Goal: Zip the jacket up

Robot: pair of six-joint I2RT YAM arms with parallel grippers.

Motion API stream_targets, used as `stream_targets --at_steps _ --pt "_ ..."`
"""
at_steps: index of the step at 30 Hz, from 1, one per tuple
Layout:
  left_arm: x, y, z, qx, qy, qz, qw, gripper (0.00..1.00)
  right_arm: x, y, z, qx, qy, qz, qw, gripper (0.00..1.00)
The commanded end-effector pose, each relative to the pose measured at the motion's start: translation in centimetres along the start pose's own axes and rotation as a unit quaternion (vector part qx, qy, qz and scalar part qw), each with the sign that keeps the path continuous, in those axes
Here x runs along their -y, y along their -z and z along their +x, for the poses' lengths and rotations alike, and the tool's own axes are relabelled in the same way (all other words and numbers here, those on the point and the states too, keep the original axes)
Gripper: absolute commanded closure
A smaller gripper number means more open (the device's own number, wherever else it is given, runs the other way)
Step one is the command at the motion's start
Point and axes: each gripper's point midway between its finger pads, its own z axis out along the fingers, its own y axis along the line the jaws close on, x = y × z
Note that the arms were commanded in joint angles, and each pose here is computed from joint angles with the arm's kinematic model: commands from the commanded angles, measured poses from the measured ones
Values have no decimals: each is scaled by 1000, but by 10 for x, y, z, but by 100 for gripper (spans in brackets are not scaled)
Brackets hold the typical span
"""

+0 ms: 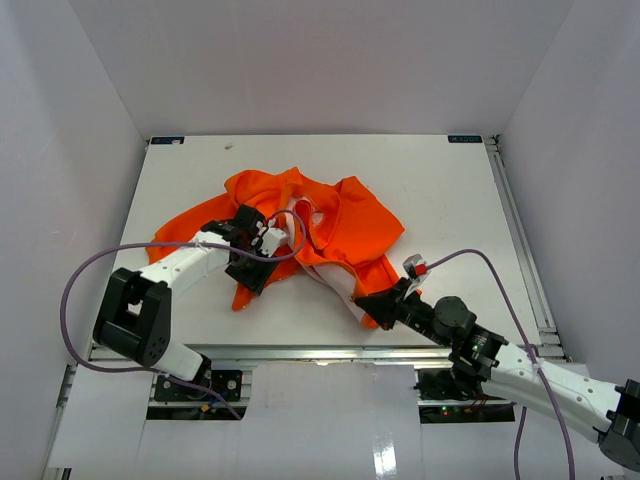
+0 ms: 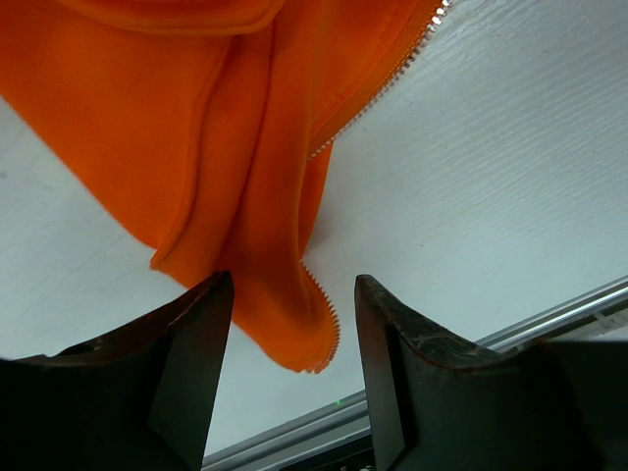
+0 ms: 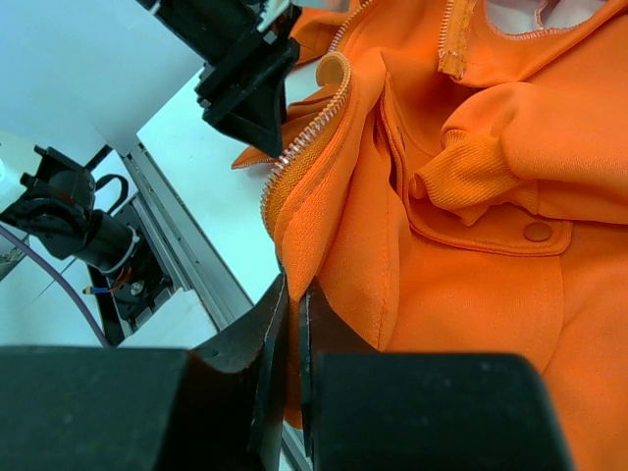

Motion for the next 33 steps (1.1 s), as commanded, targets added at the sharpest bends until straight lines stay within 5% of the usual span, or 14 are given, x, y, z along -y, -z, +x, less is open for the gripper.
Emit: stream_targets --at_steps 1,5,7,9,14,17,19,23,25,29,33 --pt "20 -15 -13 28 9 60 998 44 -4 1 -9 18 0 -8 1000 92" --pt "25 -39 -8 18 34 75 996 87 -2 0 -7 16 0 -3 1000 92" --pt "18 -43 -20 41 60 60 996 99 -1 0 -6 15 0 -1 1000 92" --pt "11 -32 -38 78 85 62 991 100 0 -1 -4 11 0 1 1000 92" --pt "12 22 -100 232 176 123 949 100 4 -5 1 2 1 11 1000 92" --pt "18 29 -112 269 224 149 925 100 7 -7 3 -1 1 17 1000 92" --pt "26 21 -111 258 255 176 915 100 9 -7 4 -3 1 22 1000 92" --pt "43 3 -98 224 259 221 913 64 11 -8 5 -5 2 28 1000 92" --pt "47 8 -97 230 246 225 915 54 12 -8 5 -6 2 31 999 92" --pt "23 33 -98 258 263 147 918 49 12 -8 3 -3 3 32 999 92" --pt "14 45 -90 221 313 111 917 44 9 -8 -2 4 3 28 1000 92"
